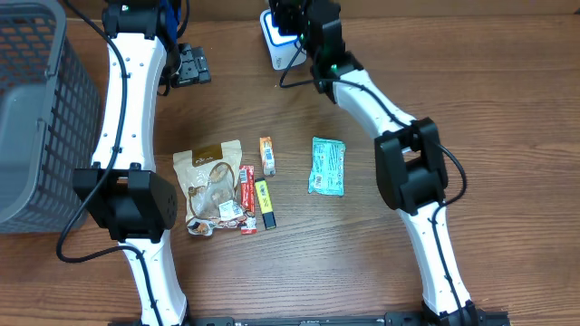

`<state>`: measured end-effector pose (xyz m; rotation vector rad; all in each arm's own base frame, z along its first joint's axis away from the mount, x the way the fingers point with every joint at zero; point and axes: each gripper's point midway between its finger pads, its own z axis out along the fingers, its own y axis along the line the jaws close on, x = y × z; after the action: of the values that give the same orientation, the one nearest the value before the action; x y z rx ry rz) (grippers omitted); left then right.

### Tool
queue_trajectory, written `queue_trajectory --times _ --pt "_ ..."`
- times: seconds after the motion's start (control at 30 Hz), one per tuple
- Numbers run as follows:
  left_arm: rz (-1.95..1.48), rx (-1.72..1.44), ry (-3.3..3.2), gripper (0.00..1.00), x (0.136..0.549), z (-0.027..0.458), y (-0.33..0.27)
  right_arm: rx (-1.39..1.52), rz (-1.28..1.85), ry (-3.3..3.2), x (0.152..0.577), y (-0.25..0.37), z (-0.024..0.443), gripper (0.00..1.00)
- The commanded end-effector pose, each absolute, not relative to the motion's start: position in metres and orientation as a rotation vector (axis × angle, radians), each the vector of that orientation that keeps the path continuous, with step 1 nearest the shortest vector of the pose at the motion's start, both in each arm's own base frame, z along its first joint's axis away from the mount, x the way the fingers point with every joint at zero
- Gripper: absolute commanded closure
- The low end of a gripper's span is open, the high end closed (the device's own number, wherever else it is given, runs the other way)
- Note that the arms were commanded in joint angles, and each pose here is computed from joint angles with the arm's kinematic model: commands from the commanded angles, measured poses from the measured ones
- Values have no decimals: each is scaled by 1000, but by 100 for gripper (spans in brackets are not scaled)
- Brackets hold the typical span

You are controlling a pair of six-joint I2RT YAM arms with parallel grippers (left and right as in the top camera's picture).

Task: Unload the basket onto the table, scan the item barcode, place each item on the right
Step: 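Hold the jar label under the scanner with the right gripper, then carry the jar back down to the right side of the table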

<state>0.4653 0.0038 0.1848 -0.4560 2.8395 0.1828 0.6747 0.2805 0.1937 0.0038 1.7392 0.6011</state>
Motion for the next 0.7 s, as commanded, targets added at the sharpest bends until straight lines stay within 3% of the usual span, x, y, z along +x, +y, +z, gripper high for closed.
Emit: queue_trajectory --times 0.0,0.13,0.27,0.67 --pt "202 -429 2832 0 465 189 7 19 622 1558 646 257 343 61" --pt "202 -429 2832 0 465 189 7 33 590 1696 615 240 366 61" --pt "202 -429 2832 0 465 189 7 56 522 1904 578 213 360 60" --pt "202 -429 2832 0 465 189 7 301 197 2638 477 88 232 53"
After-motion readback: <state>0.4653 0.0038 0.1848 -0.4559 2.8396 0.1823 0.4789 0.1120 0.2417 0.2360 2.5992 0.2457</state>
